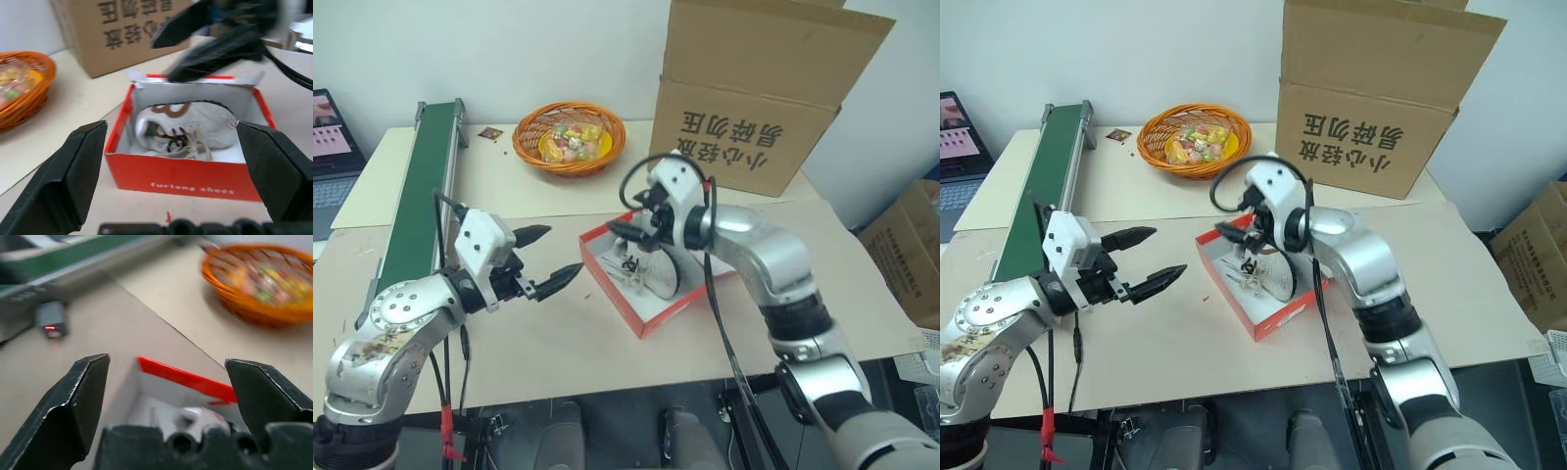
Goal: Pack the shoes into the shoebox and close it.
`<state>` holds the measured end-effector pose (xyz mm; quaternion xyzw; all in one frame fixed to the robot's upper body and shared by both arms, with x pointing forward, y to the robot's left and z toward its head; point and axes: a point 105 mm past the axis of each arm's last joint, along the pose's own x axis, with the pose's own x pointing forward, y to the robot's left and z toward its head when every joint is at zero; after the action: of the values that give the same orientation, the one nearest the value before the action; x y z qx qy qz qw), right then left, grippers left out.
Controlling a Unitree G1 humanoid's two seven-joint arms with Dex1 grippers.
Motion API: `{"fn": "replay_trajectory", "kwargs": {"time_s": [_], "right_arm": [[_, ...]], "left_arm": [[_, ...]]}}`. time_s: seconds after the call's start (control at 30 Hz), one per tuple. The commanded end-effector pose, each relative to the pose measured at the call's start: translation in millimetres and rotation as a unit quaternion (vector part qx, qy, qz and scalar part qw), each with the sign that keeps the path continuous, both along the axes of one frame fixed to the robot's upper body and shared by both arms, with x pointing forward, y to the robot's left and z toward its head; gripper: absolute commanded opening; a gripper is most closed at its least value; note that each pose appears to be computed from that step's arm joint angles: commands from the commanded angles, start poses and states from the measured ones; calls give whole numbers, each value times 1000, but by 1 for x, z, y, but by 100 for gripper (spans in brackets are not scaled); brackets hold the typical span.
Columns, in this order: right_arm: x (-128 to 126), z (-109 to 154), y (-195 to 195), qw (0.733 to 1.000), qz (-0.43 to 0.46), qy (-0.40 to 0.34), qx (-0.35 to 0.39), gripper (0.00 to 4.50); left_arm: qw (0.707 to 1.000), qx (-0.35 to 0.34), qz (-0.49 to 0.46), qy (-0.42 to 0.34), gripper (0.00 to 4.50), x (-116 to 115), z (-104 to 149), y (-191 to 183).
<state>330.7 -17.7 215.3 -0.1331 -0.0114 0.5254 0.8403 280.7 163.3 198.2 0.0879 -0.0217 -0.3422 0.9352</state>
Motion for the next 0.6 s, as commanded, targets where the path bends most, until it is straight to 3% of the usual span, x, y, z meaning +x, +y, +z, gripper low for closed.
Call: {"fn": "replay_trajectory", "kwargs": {"time_s": [0.03,0.1,0.17,0.23,0.37,0.6], "right_arm": [[-32,27,8,995,86,-52,22,449],[-43,21,11,992,113,-60,-2,449],[-52,11,18,989,131,-64,-20,449],[-45,10,22,992,107,-63,-12,449],[-19,2,22,998,36,-50,4,449],[3,-5,21,999,-14,-30,24,449]], "left_arm": [[993,-38,105,-44,450,9,19,23],[979,-52,188,-59,450,19,23,43],[939,-65,328,-84,450,23,28,75],[910,-64,400,-90,450,19,26,92],[876,-52,474,-72,450,6,10,118],[853,-33,518,-49,450,-1,1,153]]}}
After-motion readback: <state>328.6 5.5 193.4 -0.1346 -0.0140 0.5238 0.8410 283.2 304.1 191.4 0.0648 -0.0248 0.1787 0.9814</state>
